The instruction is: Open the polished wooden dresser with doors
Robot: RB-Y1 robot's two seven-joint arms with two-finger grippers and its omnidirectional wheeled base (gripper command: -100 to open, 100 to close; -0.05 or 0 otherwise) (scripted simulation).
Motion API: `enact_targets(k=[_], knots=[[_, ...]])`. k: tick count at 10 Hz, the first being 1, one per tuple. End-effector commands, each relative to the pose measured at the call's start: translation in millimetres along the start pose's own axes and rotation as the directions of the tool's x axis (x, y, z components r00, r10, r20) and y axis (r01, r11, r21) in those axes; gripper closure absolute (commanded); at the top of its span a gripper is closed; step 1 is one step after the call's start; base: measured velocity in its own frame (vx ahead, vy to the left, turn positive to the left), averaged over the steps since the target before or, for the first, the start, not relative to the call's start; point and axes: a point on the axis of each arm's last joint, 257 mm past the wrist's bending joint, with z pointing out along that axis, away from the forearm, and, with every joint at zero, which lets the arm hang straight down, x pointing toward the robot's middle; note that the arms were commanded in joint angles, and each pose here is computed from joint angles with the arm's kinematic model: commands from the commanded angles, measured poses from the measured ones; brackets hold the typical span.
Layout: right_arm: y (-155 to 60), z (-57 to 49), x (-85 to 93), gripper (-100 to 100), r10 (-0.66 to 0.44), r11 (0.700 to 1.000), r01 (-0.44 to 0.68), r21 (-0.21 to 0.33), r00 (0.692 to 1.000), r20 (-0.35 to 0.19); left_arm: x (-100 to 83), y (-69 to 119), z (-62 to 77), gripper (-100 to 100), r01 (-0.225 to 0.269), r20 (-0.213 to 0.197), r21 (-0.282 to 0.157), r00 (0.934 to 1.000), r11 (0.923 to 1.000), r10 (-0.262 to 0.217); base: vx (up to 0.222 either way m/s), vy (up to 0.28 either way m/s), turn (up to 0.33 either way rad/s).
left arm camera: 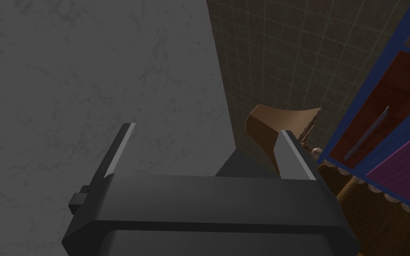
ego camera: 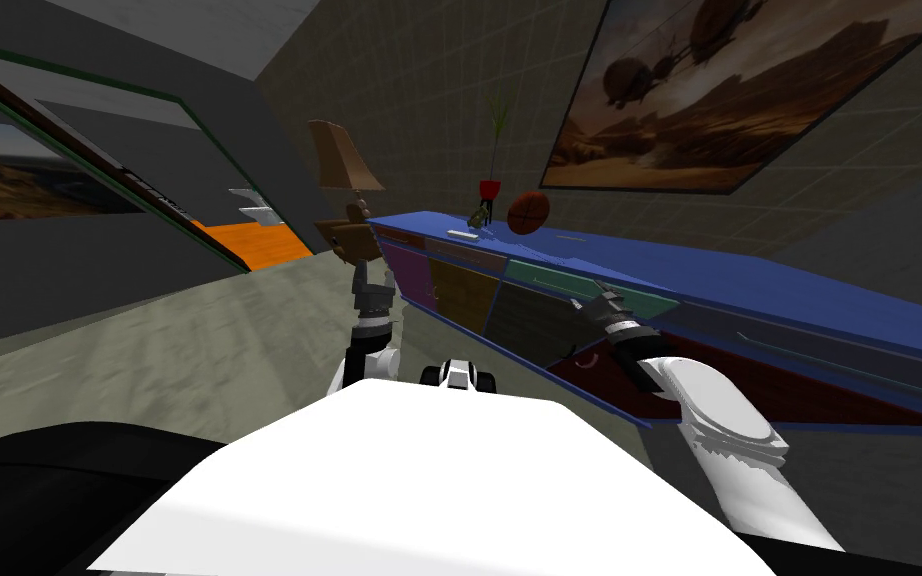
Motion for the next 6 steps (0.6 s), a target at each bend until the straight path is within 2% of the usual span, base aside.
enact_targets(k=[1, 3, 4, 6], knots=[[-2.6, 1.1, 16.0, -100, 0.005, 0.999, -0.002, 0.042, 0.998, -0.067, 0.0, 0.0, 0.0, 0, 0.0, 0.0, 0.0, 1.0, 1.0, 0.0, 0.022, 0.123, -0.003], [-3.1, 1.4, 25.1, -100, 0.01, 0.998, -0.003, 0.063, 0.994, -0.105, 0.0, 0.0, 0.0, 0, 0.0, 0.0, 0.0, 1.0, 1.0, 0.0, 0.042, 0.121, -0.003], [-2.9, 1.4, 35.2, -100, 0.016, 0.996, -0.004, 0.086, 0.989, -0.147, 0.0, 0.0, 0.0, 0, 0.0, 0.0, 0.0, 1.0, 1.0, 0.0, 0.051, 0.159, -0.003], [-1.8, 0.9, 46.2, -100, 0.026, 0.994, -0.005, 0.109, 0.981, -0.194, 0.0, 0.0, 0.0, 0, 0.0, 0.0, 0.0, 1.0, 1.0, 0.0, 0.046, 0.157, -0.006]])
